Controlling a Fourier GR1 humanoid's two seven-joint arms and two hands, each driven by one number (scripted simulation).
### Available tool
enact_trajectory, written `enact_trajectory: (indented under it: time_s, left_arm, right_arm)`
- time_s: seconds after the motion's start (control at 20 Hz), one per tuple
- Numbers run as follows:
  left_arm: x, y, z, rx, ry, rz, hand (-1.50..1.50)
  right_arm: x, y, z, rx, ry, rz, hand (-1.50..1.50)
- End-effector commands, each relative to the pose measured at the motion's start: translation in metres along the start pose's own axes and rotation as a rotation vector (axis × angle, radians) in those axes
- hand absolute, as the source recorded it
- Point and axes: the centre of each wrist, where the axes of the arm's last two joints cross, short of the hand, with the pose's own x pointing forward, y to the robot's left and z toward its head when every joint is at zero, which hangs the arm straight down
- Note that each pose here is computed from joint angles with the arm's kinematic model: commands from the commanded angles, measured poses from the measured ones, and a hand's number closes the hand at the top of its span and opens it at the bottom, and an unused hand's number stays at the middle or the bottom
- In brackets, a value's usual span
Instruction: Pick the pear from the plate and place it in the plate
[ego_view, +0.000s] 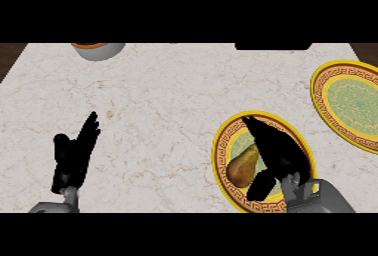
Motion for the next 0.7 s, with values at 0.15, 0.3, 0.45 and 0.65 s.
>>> enact_trajectory:
  time_s: [0.15, 0.3, 0.45, 0.65]
  left_arm:
    - [-0.011, -0.008, -0.001, 0.005, 0.015, 0.013, 0.0]
    - [-0.016, 0.003, 0.009, 0.002, 0.01, 0.003, 0.0]
    - [0.01, -0.022, -0.007, 0.015, -0.013, -0.014, 0.0]
    - [0.009, -0.012, -0.01, 0.021, 0.0, -0.002, 0.0]
  right_arm:
    - [0.016, 0.003, 0.0, 0.03, 0.037, 0.0, -1.5]
    - [-0.001, 0.004, -0.001, 0.029, 0.036, 0.004, -1.5]
    - [-0.015, 0.019, -0.027, 0.052, 0.05, 0.005, -1.5]
    - [-0.005, 0.053, -0.026, 0.051, 0.027, 0.009, -1.5]
